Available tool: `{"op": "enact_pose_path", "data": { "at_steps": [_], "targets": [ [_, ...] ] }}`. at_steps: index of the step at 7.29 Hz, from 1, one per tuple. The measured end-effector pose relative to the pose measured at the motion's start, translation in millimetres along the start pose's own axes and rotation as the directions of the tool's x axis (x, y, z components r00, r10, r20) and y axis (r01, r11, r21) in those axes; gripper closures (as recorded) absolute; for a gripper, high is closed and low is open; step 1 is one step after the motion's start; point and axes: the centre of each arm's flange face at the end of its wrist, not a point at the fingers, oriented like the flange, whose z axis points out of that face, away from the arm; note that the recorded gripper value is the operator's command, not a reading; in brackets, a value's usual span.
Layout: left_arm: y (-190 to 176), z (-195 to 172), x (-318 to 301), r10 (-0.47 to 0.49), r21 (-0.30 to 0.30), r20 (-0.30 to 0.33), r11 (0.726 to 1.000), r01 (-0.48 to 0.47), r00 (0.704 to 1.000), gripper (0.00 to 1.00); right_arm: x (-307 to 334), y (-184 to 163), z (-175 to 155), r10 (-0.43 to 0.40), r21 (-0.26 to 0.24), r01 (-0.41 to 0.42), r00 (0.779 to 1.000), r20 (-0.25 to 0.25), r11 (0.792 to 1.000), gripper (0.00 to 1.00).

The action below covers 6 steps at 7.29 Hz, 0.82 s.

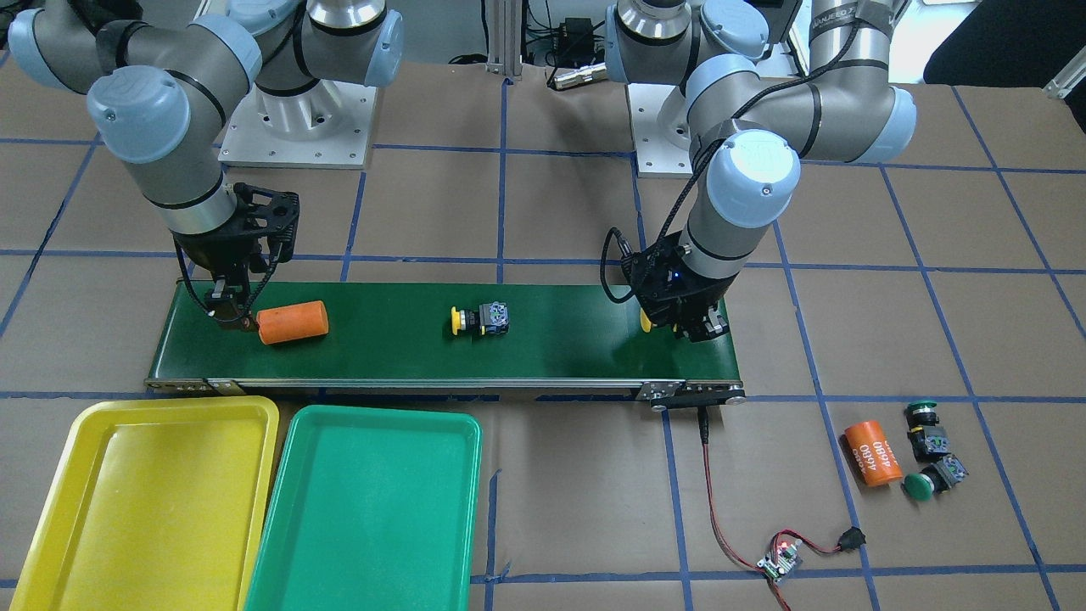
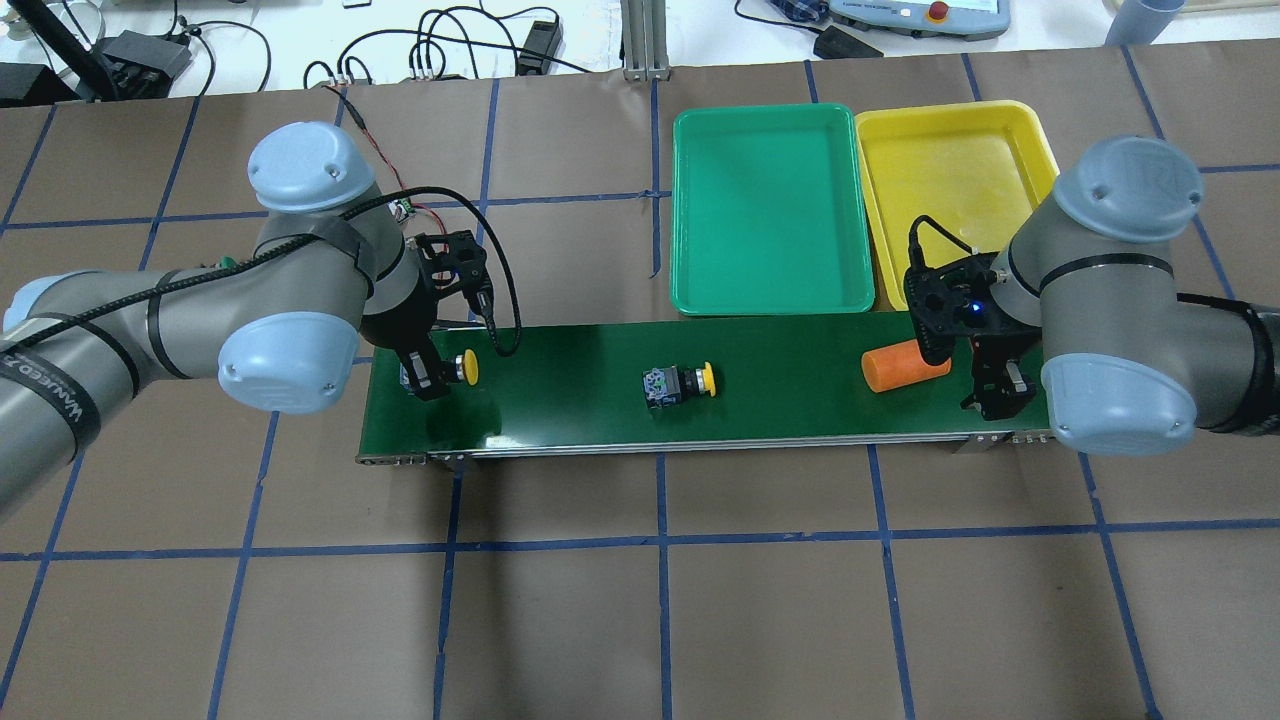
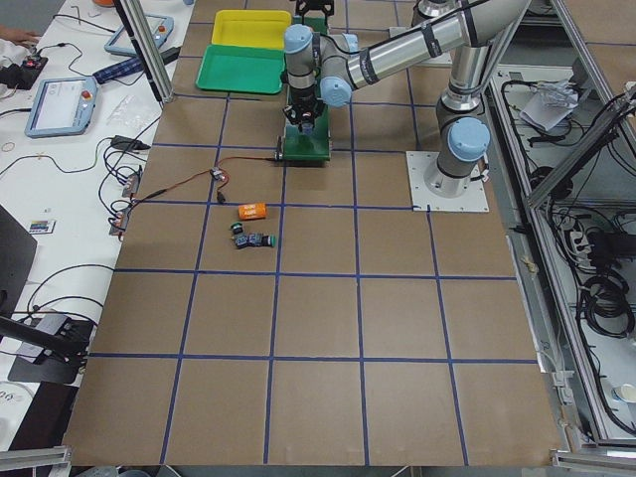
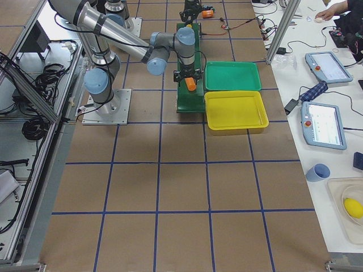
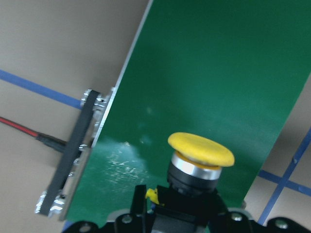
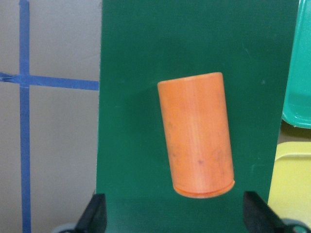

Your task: Sort buttons by color to trays

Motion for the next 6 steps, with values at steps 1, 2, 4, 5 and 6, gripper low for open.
{"op": "enact_pose_path", "data": {
  "at_steps": [1, 2, 4, 5, 6],
  "targets": [
    [-2, 12, 4, -0.003, 0.018, 0.012, 1.0, 0.003, 1.0, 0.01, 0, 0, 0, 0.007, -0.001, -0.007, 1.0, 0.0, 1.0, 0.0],
    [-3, 15, 10, -0.005, 0.031, 0.027, 0.999, 0.004, 1.0, 0.0, 0, 0, 0, 0.02, -0.004, -0.02, 1.0, 0.0, 1.0, 0.0],
    [-2, 9, 20, -0.01, 0.053, 0.048, 0.999, 0.007, 0.999, 0.0, 0, 0, -2, 0.029, -0.006, -0.029, 1.0, -0.001, 1.0, 0.0],
    [-1, 0, 22, -0.017, 0.077, 0.056, 0.997, 0.013, 0.998, 0.0, 0, 0, -2, 0.029, -0.007, -0.029, 1.0, -0.003, 1.0, 0.0],
    [4, -15, 16, -0.036, 0.1, 0.067, 0.995, 0.029, 0.997, 0.0, 0, 0, -2, 0.029, -0.006, -0.029, 1.0, -0.003, 1.0, 0.0]
  ]
}}
